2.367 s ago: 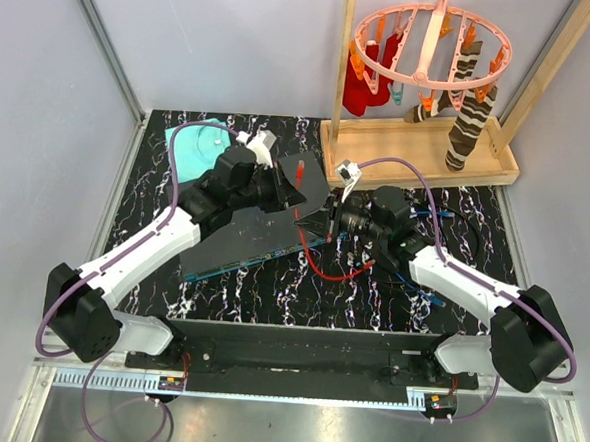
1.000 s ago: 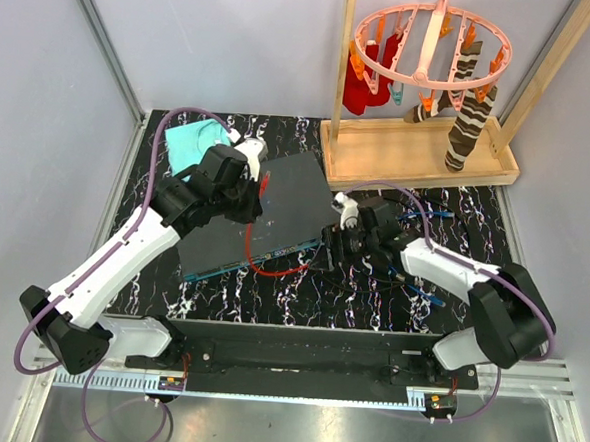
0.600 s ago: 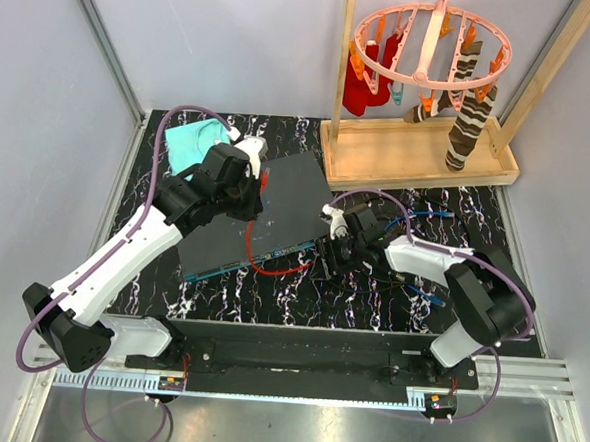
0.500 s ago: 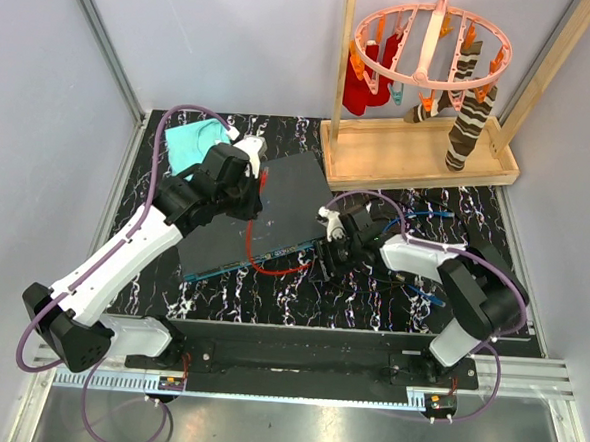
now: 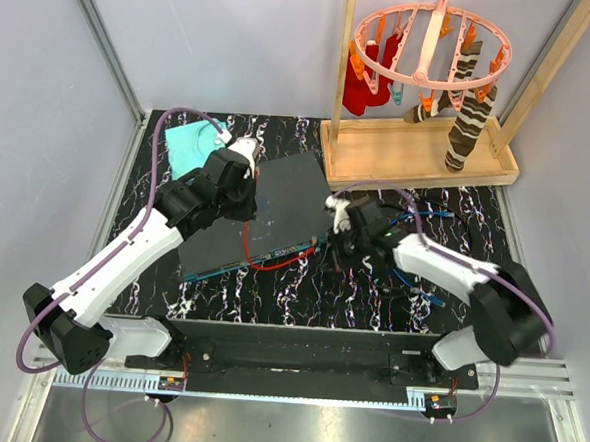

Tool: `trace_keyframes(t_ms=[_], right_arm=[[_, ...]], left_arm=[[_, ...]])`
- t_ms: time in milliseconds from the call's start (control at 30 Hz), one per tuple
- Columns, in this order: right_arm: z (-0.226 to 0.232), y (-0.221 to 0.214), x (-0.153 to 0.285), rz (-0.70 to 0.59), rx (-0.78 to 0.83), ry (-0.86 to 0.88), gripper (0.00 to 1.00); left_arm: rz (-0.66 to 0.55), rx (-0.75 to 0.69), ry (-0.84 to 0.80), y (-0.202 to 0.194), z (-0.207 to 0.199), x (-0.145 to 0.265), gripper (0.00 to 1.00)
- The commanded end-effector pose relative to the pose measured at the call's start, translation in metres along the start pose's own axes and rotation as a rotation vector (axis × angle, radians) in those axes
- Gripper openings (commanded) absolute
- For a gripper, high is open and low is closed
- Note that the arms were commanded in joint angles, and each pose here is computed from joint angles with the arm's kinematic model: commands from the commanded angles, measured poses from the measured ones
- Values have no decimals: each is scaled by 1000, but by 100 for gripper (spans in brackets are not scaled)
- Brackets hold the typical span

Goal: Insert the plug into the switch port
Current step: Pick up the connector from the center of the board.

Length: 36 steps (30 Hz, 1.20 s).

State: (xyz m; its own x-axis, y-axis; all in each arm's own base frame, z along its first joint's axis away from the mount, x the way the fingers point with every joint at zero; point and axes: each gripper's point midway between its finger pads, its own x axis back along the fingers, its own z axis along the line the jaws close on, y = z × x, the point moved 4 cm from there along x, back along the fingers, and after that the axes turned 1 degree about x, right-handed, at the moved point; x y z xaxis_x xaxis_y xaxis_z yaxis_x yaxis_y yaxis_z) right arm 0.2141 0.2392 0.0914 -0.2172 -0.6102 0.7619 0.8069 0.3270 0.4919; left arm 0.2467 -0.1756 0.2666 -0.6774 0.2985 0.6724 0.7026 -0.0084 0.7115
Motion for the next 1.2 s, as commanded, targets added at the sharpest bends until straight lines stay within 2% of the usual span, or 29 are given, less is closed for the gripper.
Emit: trace_keyframes(t_ms=[0,67,167,200,233,300,367,467,533,567,633,733,767,833,900,1067,1167], right_arm=[[-13,55,64,-240,-44,-95,0],[-24,62,77,-283,-82,-112,0],[-68,63,91,-326,-217,-299,0],[-90,61,94,-339,-305,-433,5],[-106,55,99,-335,-370,-507,26],[-122,53,106,-352,-445,-624,46],[-119,55,108,-365,-450,-615,63],[-103,61,110,-431,-476,-509,70],[-90,74,118,-545,-460,-423,71],[-81,65,108,-536,-456,-338,72],[-65,78,109,-638,-422,-200,71],[-53,73,84,-588,-500,-31,69],[-49,66,68,-532,-542,4,69],[-42,70,57,-543,-530,52,68],[-40,65,37,-500,-574,93,66],[-39,61,5,-411,-623,100,62],[-39,57,-9,-365,-607,56,62]], left_arm=[[-73,64,35,7,9,6,0],[-64,75,36,4,10,5,0],[-52,114,13,-1,6,6,0],[-49,126,7,-3,6,5,0],[-49,135,-3,-4,4,5,0],[-57,169,-28,-5,2,7,0],[-59,204,-43,-7,0,8,0],[-70,264,-54,-10,-1,9,0],[-83,298,-60,-11,-1,11,0],[-85,330,-61,-14,-1,9,0],[-98,364,-63,-15,0,11,0],[-110,416,-62,-18,1,9,0],[-107,435,-55,-21,2,7,0],[-112,455,-55,-22,3,6,0],[-108,479,-59,-26,2,4,0],[-97,548,-52,-35,4,-3,0],[-77,590,-27,-49,10,-10,6]])
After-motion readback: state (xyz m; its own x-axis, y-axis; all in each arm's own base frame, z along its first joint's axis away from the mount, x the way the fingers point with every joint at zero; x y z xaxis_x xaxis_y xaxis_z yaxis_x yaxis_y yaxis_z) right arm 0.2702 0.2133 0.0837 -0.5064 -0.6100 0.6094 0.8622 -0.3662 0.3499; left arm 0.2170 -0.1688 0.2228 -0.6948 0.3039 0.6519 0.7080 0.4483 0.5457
